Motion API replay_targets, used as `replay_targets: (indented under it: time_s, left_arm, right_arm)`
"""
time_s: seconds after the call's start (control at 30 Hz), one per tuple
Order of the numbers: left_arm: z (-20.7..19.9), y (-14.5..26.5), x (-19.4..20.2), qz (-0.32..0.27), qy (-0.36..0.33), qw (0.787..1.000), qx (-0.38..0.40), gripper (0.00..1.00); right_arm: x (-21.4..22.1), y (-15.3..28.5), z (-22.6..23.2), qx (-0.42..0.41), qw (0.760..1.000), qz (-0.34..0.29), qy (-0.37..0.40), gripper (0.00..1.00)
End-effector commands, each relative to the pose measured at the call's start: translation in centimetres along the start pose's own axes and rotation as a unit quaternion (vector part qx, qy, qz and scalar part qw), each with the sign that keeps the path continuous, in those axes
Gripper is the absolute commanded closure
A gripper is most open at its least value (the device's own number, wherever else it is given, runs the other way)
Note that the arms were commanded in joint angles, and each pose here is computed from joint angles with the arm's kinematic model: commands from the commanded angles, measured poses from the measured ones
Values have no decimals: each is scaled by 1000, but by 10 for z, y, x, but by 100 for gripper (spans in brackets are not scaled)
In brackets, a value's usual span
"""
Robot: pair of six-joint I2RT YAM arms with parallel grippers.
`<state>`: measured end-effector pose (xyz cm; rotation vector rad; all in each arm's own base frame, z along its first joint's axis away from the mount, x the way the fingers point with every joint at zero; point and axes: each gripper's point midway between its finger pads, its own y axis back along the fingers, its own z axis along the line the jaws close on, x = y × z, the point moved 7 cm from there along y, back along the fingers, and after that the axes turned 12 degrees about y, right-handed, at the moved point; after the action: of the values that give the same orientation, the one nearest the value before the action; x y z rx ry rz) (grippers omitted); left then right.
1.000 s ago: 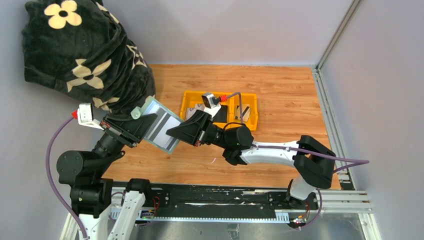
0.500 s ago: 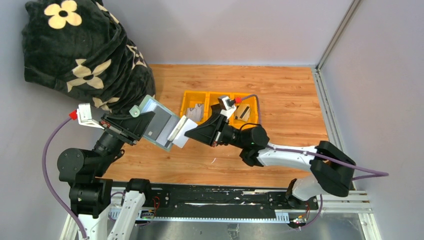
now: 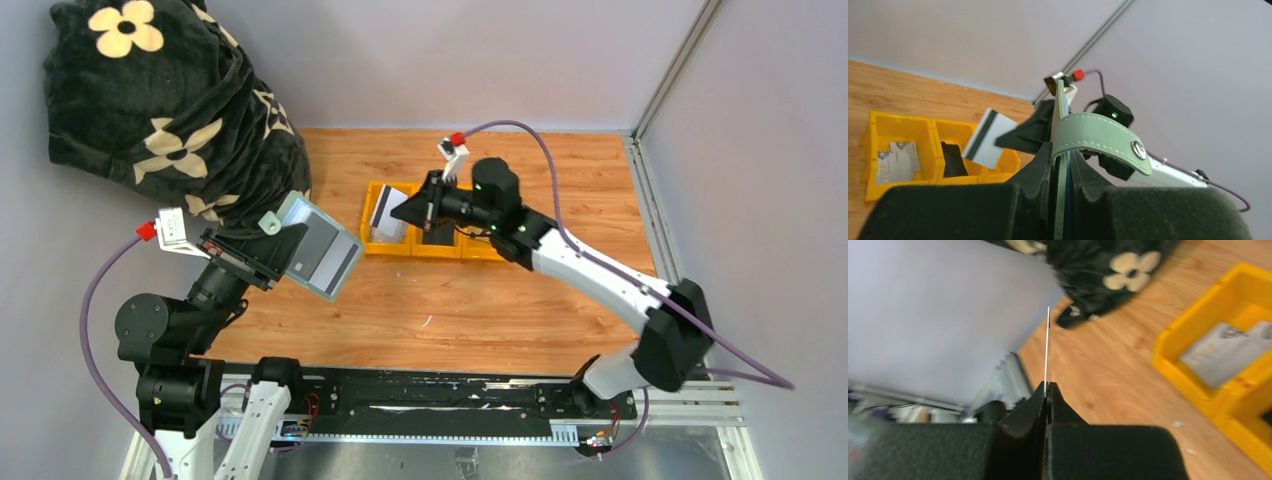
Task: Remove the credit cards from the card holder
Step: Place the credit card in the storage box.
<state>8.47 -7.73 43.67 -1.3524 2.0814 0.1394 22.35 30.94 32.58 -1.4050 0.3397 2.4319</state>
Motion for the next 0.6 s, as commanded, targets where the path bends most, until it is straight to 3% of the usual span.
replay_targets:
  time_s: [0.0, 0.13, 0.57]
  left_arm:
    - [-9, -2, -2, 8, 0, 1000, 19, 100]
    - [-10, -1, -1, 17, 3, 1000, 21, 100]
    - [-11, 0, -1, 19, -8, 1000, 21, 100]
  right_arm:
    - [38, -20, -60, 126, 978, 157, 47, 100]
    - [59, -56, -102, 177, 960, 214, 43, 100]
    - [84, -124, -168, 225, 941, 252, 31, 100]
